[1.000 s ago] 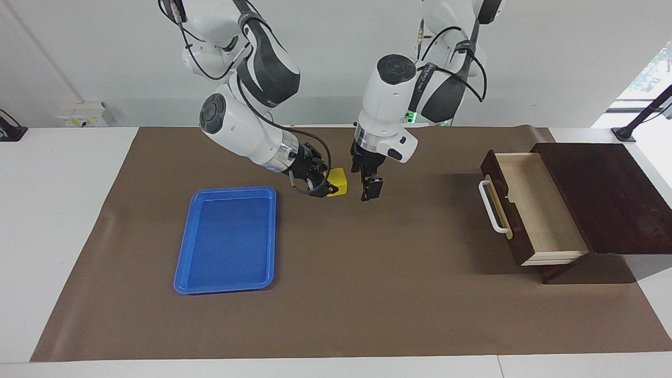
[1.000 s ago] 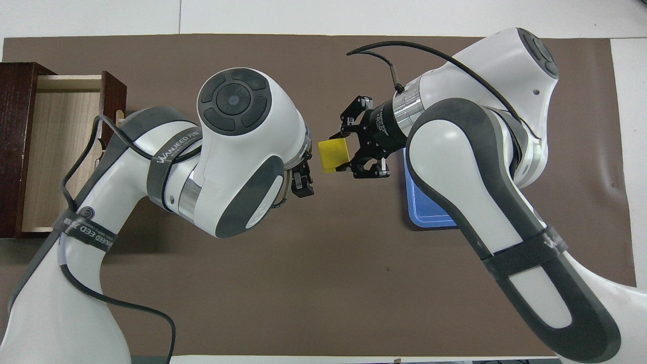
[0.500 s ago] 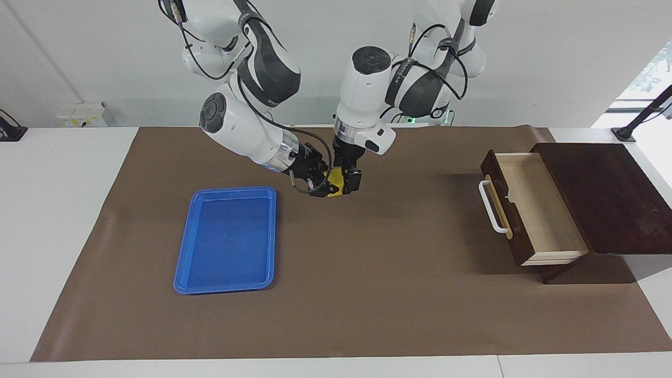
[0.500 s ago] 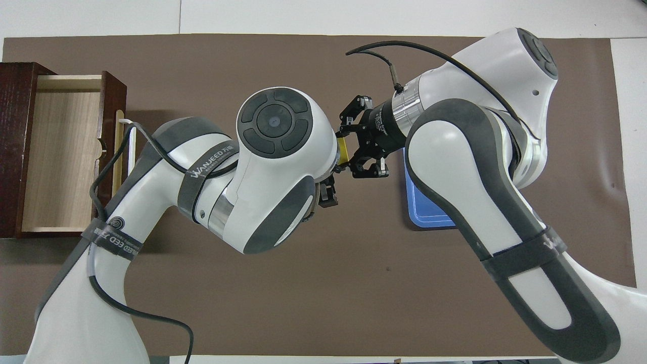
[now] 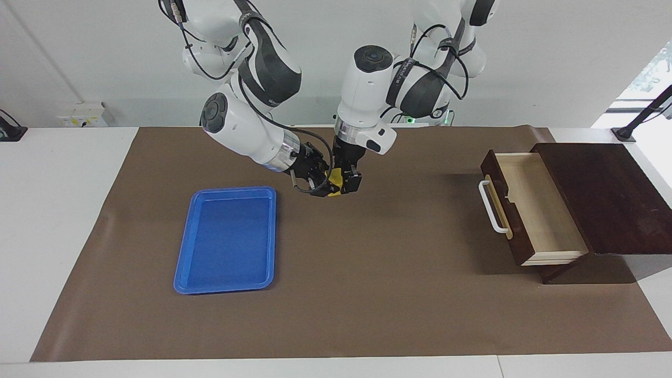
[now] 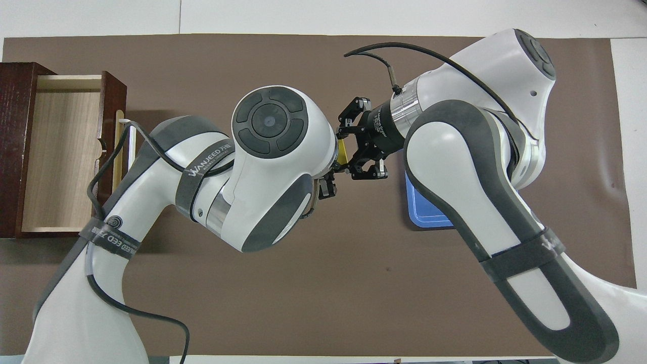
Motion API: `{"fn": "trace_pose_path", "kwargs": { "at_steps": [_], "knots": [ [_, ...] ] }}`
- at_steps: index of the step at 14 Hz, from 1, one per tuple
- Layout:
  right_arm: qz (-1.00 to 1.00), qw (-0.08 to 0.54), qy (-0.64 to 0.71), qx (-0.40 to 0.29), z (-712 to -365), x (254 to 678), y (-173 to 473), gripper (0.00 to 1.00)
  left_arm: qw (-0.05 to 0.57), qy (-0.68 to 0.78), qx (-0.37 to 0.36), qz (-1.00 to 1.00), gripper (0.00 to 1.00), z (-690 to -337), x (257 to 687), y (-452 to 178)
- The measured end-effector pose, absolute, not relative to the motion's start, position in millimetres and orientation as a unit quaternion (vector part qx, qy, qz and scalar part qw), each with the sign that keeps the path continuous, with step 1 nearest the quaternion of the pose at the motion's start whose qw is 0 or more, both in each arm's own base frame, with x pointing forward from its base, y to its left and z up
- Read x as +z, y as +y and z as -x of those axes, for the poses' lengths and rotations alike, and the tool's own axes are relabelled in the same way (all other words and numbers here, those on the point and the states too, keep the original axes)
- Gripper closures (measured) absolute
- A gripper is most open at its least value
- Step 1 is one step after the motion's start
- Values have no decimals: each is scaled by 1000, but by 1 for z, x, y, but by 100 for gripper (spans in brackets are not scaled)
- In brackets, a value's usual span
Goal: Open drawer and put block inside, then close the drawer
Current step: 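Grasp the cube with the left gripper and open the right gripper, then lower the cube into the open drawer with the left gripper while the right gripper withdraws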
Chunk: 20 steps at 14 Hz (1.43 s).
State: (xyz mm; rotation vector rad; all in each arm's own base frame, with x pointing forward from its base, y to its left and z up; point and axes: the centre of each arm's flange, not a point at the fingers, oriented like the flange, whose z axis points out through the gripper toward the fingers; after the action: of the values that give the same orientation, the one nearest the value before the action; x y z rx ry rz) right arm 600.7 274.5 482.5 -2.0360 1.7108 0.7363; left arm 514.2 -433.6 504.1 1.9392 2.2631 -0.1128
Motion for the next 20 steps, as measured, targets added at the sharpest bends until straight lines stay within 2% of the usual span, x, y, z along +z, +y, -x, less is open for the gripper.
{"fn": "trace_pose_path", "kwargs": {
  "at_steps": [1,7,9,10,12,14,17,20],
  "knots": [
    [726,191,607,261,-601,483,275,45,79,756,-38,-649,44,-514,504,-433],
    [726,191,608,261,-601,483,275,44,79,756,-38,-649,44,-514,504,-433],
    [717,193,617,259,-604,485,271,33,74,757,-37,-648,44,-514,502,-432],
    [715,195,620,257,-605,486,267,19,70,757,-37,-648,44,-514,501,-431],
    [713,199,622,254,-607,491,262,1,53,759,-31,-648,44,-519,498,-421],
    [713,201,622,253,-607,494,262,0,40,756,-24,-653,44,-531,501,-398],
    [713,201,622,253,-607,494,262,0,28,747,-16,-664,44,-562,532,-314],
    [713,201,622,253,-607,494,261,0,48,744,-14,-667,44,-596,587,-143]
  ]
}}
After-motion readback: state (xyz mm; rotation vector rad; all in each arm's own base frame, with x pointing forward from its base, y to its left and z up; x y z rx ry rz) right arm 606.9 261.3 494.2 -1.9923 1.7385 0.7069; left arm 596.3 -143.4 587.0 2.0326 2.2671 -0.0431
